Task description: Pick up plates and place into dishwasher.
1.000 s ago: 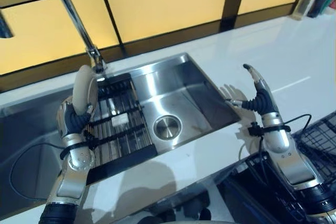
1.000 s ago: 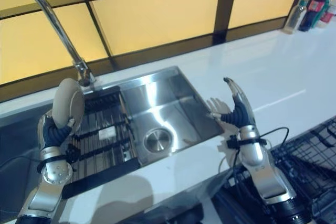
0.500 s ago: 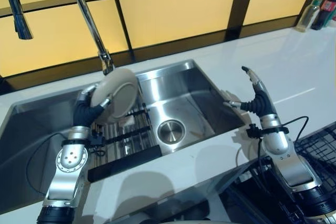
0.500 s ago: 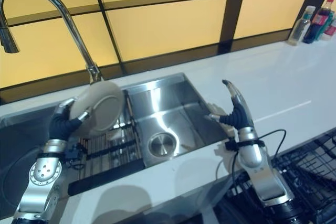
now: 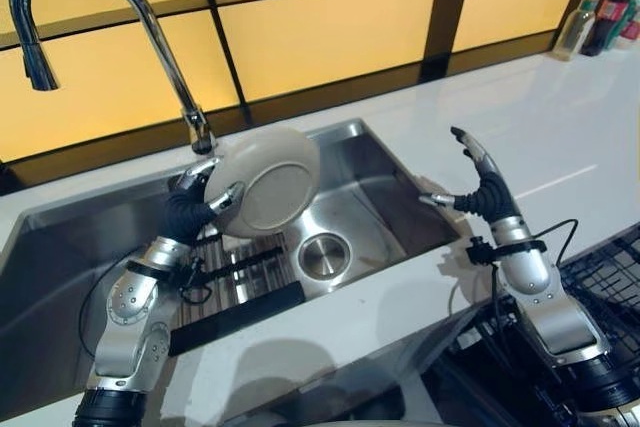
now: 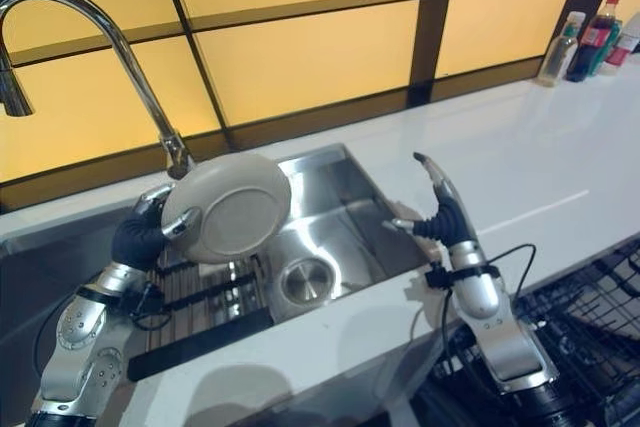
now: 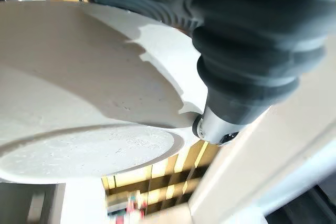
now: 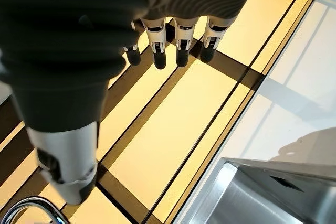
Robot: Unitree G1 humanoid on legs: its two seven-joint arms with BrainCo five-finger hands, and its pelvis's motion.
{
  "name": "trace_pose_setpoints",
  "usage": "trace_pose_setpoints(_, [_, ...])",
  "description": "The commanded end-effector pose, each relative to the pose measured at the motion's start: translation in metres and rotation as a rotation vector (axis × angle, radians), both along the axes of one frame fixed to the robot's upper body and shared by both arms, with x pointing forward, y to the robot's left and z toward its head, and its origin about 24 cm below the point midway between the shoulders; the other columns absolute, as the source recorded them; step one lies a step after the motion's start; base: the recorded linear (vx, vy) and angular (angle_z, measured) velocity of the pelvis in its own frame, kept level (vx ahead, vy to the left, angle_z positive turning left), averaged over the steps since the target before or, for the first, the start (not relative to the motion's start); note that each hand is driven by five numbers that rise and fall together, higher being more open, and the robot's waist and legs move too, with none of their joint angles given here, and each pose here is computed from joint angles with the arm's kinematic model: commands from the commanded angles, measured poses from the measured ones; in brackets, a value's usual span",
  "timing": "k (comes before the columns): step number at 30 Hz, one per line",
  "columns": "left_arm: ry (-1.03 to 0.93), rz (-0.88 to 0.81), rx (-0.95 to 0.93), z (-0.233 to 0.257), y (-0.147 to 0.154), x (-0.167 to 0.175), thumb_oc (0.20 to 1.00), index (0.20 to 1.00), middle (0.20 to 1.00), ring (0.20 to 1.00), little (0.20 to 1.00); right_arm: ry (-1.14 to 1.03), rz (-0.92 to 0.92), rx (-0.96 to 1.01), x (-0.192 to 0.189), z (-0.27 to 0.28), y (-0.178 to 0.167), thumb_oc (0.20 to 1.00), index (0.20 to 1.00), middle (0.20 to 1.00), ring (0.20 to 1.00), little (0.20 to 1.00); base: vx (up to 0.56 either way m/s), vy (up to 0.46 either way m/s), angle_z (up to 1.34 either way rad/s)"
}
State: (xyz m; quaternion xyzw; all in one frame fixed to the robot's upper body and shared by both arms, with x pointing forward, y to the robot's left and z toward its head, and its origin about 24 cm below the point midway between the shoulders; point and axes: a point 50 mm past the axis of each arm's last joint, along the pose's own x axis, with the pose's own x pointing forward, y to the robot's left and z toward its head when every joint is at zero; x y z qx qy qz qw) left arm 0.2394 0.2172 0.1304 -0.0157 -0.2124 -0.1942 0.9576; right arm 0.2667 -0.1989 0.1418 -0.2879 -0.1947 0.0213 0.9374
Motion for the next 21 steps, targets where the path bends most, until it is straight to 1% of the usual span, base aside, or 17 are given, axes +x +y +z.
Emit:
trace_pose_setpoints(1, [-0.131, -0.175, 0.027, 0.031, -0.009, 0.008, 0.2, 0.2, 0.2, 0.2, 0.2, -0.091, 0.238, 0.075, 0.001, 0.035, 0.023, 1.0, 1.0, 1.0, 1.0, 1.0, 0.0, 0.0, 0.0])
trace_pose_setpoints(2, [-0.136, -0.227, 0.042, 0.033, -0.013, 0.008, 0.2, 0.2, 0.2, 0.2, 0.2, -0.058, 0.318, 0.095, 0.001, 0.035, 0.029, 1.0, 1.0, 1.0, 1.0, 1.0, 0.0, 0.0, 0.0])
trace_pose_setpoints(6, [-0.141, -0.332, 0.074, 0.038, -0.024, 0.012, 0.2, 0.2, 0.2, 0.2, 0.2, 0.024, 0.534, 0.156, 0.001, 0.036, 0.047, 1.0, 1.0, 1.0, 1.0, 1.0, 0.0, 0.0, 0.0])
trace_pose_setpoints(11, [-0.119, -0.434, 0.112, 0.035, -0.038, 0.014, 0.2, 0.2, 0.2, 0.2, 0.2, 0.056, 0.724, 0.21, -0.003, 0.042, 0.07, 1.0, 1.0, 1.0, 1.0, 1.0, 0.0, -0.006, 0.0])
trace_pose_setpoints(15, [-0.113, -0.477, 0.156, 0.033, -0.047, 0.016, 0.2, 0.2, 0.2, 0.2, 0.2, 0.088, 0.812, 0.193, -0.004, 0.041, 0.089, 1.0, 1.0, 1.0, 1.0, 1.0, 0.0, 0.0, 0.0])
trace_pose_setpoints(21, [-0.105, -0.522, 0.18, 0.033, -0.059, 0.018, 0.2, 0.2, 0.2, 0.2, 0.2, 0.112, 0.83, 0.188, -0.004, 0.039, 0.1, 1.0, 1.0, 1.0, 1.0, 1.0, 0.0, 0.0, 0.0])
